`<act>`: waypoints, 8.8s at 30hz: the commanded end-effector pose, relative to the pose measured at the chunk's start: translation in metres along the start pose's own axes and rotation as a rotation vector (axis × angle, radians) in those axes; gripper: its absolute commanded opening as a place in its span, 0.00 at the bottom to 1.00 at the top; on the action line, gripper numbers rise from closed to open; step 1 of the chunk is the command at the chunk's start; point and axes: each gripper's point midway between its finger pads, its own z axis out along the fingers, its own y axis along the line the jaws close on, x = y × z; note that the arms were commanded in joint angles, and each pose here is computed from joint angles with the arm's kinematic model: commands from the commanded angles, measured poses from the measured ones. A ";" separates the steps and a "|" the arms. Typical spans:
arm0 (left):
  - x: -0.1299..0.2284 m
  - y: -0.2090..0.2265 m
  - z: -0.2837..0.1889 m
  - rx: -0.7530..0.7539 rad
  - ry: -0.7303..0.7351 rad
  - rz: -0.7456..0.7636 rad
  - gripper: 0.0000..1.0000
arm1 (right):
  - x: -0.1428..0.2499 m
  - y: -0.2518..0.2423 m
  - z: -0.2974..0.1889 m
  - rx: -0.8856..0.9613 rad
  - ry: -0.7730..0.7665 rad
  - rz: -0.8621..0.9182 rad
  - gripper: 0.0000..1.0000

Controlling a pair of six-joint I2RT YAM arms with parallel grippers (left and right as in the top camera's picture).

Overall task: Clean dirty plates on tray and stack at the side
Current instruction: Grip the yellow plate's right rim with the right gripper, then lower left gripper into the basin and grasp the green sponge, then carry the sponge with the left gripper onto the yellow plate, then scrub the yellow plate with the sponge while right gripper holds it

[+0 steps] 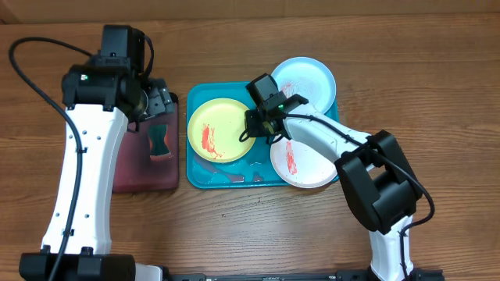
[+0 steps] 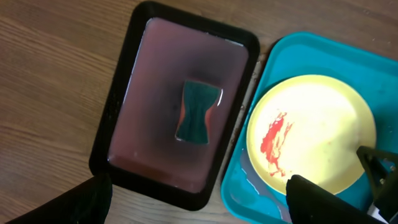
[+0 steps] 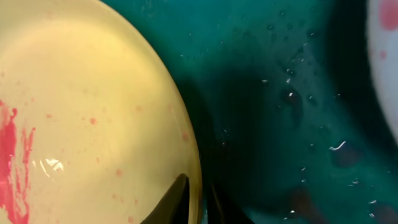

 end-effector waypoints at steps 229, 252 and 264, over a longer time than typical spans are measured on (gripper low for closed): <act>0.122 -0.119 0.199 0.190 0.288 0.437 0.04 | 0.034 -0.007 0.000 -0.063 0.211 0.212 0.04; 0.046 -0.145 0.207 0.186 -0.042 0.244 0.04 | 0.042 0.009 -0.004 -0.142 0.262 0.214 0.04; 0.129 -0.086 0.198 0.014 0.331 0.353 0.04 | 0.041 0.008 -0.004 -0.142 0.260 0.215 0.04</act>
